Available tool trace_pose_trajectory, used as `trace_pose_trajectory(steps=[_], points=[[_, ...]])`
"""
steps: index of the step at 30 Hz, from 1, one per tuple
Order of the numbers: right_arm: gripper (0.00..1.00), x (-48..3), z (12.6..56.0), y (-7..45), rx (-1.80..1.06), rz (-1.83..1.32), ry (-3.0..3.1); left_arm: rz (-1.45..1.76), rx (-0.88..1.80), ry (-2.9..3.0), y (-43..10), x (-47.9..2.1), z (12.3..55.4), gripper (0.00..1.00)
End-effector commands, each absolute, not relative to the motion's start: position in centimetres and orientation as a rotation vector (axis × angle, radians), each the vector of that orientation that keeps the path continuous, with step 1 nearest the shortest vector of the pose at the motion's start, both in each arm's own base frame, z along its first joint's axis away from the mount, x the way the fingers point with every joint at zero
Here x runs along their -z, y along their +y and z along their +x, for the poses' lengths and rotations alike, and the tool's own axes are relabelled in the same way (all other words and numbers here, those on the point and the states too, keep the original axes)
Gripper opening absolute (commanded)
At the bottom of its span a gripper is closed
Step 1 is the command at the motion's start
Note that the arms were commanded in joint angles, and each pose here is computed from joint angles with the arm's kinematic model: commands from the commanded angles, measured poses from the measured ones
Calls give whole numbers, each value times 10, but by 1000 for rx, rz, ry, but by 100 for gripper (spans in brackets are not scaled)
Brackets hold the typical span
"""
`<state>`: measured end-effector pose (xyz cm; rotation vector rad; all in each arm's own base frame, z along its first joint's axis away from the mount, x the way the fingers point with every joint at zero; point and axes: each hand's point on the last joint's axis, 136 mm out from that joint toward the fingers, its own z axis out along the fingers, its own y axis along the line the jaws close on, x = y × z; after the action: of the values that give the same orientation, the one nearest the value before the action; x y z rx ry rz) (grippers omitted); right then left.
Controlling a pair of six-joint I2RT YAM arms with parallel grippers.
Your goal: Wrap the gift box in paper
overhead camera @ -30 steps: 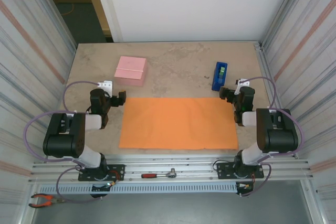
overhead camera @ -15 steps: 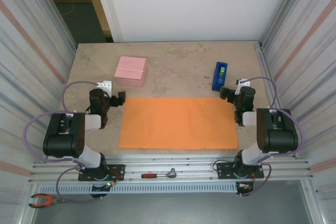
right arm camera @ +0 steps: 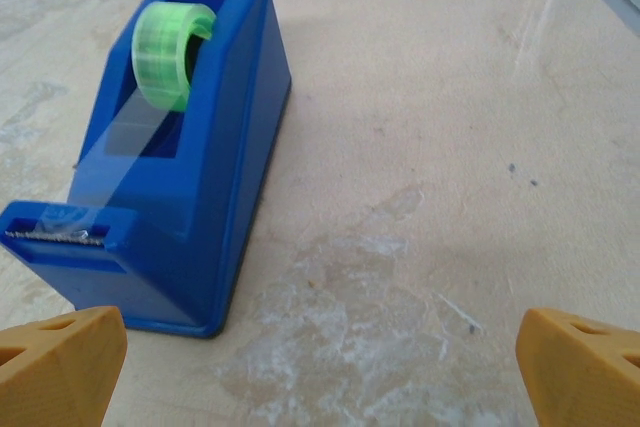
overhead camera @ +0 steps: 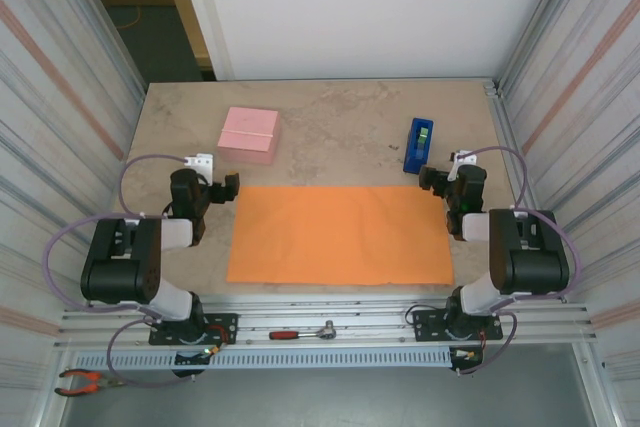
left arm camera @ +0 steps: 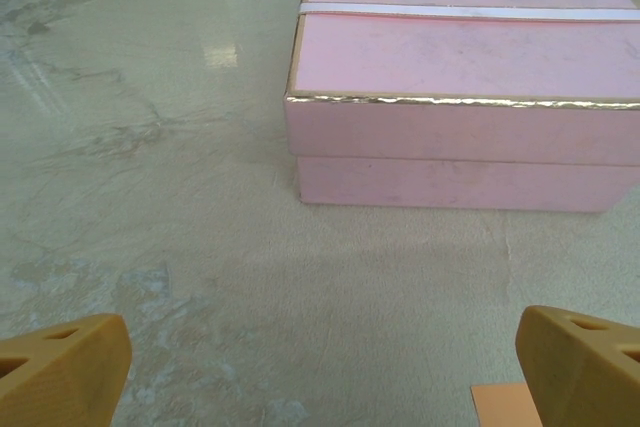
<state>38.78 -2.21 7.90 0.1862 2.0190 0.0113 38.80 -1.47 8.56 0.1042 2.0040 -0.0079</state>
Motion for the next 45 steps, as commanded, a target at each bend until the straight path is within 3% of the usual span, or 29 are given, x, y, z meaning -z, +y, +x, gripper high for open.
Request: trace_pose_trajectory(steps=[1,7,10,13,19,27,39,45], points=[[98,-112,389,-39,56,259,1983,65,-59,1962,-6,-117,393,99],[98,-167,381,-51,36,464,1936,-102,-24,1984,13,-155,401,99],[98,-179,372,-74,31,791,1923,-133,121,2046,12,-161,422,98],[98,-183,381,-65,-226,863,1980,-87,234,2124,-1,-153,449,95],[98,-193,404,0,-651,619,2019,-28,431,2231,-21,-134,507,93],[97,-181,405,63,-766,423,2206,-16,617,2324,-43,-113,553,90],[90,-158,412,149,-861,224,2362,171,857,2355,-145,-103,529,87],[87,-138,423,200,-941,141,2454,184,920,2296,-188,-133,507,86]])
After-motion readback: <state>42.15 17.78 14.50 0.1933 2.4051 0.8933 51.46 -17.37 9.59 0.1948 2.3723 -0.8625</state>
